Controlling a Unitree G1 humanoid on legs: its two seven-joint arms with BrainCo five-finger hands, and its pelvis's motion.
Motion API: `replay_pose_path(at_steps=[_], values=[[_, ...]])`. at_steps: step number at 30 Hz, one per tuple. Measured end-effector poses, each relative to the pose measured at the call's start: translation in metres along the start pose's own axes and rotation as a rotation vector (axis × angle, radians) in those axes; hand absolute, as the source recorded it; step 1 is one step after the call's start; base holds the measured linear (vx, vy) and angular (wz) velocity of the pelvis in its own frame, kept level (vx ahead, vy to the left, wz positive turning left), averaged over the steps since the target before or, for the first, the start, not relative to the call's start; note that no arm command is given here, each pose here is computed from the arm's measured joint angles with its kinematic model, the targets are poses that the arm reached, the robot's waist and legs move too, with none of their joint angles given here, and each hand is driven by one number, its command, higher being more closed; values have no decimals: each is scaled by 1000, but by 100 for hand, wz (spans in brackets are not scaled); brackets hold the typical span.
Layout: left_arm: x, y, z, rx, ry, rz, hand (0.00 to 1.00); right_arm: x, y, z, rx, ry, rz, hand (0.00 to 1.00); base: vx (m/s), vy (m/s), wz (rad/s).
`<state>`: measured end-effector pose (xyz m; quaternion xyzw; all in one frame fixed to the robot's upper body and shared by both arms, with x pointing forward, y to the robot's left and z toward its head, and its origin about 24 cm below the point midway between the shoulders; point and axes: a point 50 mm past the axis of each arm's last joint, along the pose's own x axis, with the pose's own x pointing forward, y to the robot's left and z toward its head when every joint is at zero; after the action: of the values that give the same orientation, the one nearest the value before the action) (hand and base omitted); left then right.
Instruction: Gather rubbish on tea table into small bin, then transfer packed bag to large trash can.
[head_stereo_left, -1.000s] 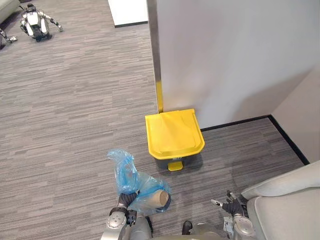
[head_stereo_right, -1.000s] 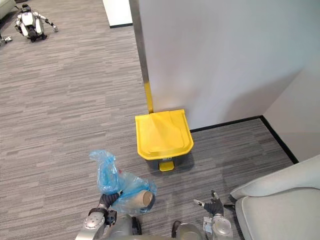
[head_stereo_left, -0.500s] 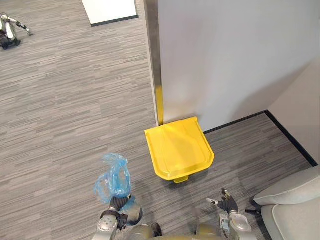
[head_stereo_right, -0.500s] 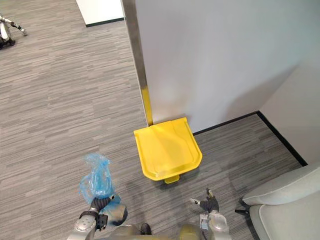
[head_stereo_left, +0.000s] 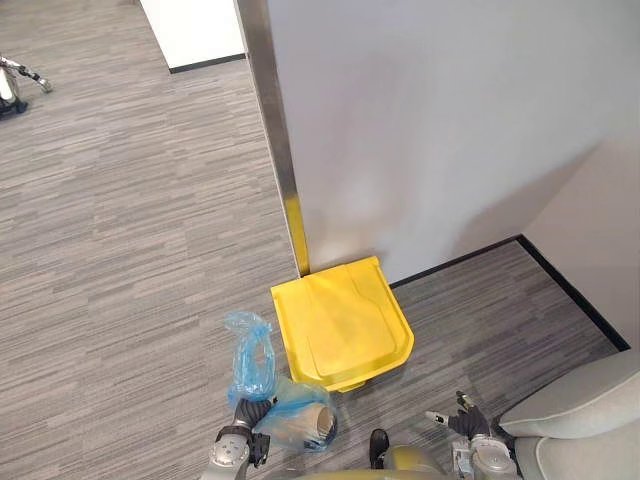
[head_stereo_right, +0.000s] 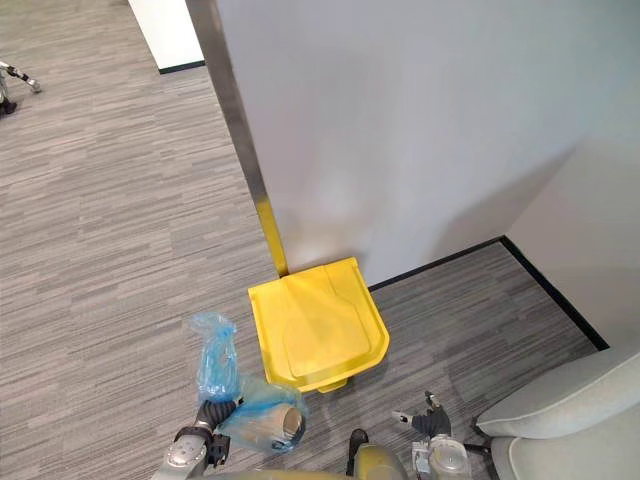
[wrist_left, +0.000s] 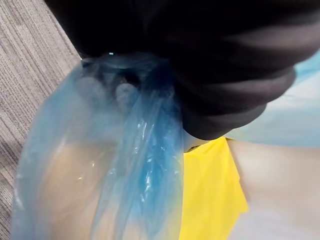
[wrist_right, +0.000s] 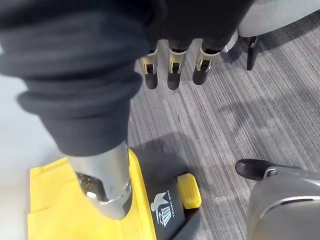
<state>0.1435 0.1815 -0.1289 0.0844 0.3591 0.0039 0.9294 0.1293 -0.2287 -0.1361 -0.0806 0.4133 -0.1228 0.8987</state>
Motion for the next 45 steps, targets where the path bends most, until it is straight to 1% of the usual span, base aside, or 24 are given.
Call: replay_pose_path(at_steps=[6, 16, 22, 25, 32, 37, 40, 45], values=[[-1, 6, -8, 15, 32, 11, 100, -2, 5, -8, 7, 29, 10, 0, -52, 56, 4], [-7, 12, -19, 22, 69, 42, 100, -2, 7, -8, 13, 29, 14, 0, -122, -6, 8], [-6, 10, -17, 16, 64, 38, 100, -10, 1, -26, 25, 79, -7, 0, -57, -5, 16], [-6, 7, -17, 9, 61, 32, 100, -11, -3, -27, 43, 85, -28, 0, 33, -11, 33], [-6, 6, -16, 10, 60, 30, 100, -8, -6, -23, 65, 76, -56, 0, 105, 0, 40], [-7, 15, -19, 30, 66, 47, 100, 1, -2, 0, 71, 14, -45, 0, 51, 44, -5], [-8, 22, -19, 45, 68, 60, 100, 3, -1, 3, 71, 5, -43, 0, -17, 29, -12], [-7, 22, -18, 42, 66, 60, 100, 4, 0, 6, 67, -2, -40, 0, -82, 6, -14]])
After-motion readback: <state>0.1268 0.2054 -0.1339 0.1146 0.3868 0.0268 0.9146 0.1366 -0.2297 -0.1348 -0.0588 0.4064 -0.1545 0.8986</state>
